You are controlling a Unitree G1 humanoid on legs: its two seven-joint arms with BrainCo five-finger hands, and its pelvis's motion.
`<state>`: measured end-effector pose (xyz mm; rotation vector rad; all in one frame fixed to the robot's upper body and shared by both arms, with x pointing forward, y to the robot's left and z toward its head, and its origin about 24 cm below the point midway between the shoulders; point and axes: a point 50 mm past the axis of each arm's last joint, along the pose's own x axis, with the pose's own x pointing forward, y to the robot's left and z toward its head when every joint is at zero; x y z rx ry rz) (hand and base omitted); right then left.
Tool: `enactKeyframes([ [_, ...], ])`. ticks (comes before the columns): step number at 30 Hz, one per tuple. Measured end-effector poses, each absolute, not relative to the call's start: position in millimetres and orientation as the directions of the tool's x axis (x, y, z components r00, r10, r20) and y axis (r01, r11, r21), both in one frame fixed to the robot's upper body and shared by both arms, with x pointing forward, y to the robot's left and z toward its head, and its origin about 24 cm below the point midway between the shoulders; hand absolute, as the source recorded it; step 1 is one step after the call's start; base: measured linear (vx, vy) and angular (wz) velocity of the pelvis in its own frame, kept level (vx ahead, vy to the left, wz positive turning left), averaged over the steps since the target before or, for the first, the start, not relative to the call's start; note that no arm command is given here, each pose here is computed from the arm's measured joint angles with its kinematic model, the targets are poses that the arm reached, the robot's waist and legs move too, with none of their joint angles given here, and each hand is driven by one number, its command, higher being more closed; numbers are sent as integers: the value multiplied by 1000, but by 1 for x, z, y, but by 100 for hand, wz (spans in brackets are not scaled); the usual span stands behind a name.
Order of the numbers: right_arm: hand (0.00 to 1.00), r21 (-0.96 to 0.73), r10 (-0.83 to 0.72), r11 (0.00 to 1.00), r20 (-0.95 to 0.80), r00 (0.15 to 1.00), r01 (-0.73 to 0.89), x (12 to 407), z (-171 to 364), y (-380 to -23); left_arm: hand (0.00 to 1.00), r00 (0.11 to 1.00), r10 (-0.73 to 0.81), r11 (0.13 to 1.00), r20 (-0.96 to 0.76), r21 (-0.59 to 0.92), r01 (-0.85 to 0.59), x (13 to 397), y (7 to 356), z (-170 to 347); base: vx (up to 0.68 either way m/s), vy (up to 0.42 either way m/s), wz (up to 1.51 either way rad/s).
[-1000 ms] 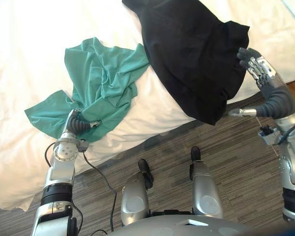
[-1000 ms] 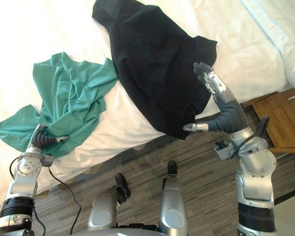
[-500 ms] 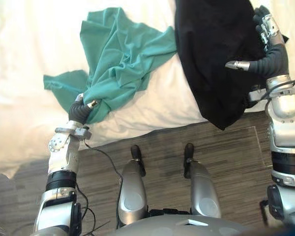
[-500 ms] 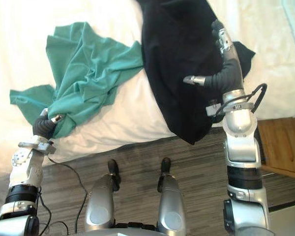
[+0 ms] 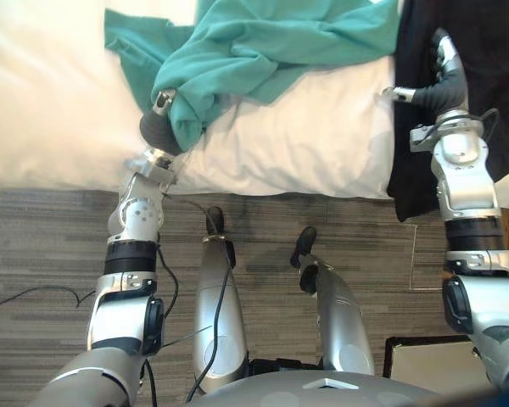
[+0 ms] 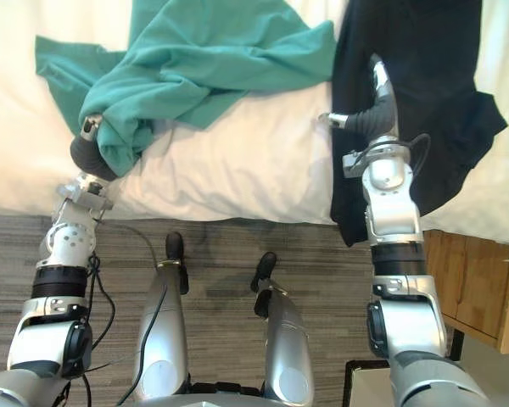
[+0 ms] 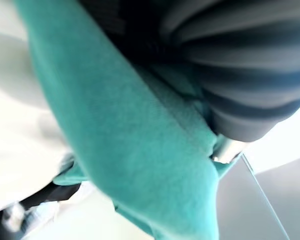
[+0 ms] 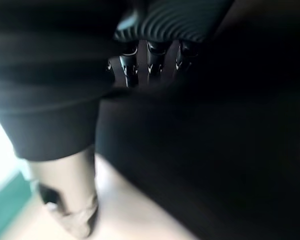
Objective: Tidy the bed and pick cloth on bed and put in laundry
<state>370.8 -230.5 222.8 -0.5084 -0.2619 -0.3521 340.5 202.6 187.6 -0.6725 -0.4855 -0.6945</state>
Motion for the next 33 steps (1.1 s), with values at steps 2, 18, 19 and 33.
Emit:
enactKeyframes([
  [2,0,-450,-349,764,314,883,462,374,232,-236,100,650,-425,569,630,-373,733,343,200,198,-103,0,10],
  [18,100,-493,-609,621,184,771,609,377,241,-262,100,579,-437,504,688,-346,792,343,197,206,-39,6,-1],
  [19,100,-459,-619,637,175,766,620,376,238,-263,100,579,-441,502,686,-347,793,344,198,204,-5,12,-4],
  [33,100,102,-549,821,-123,826,561,331,86,-303,100,823,-403,549,400,-614,567,313,216,77,16,-3,-6],
])
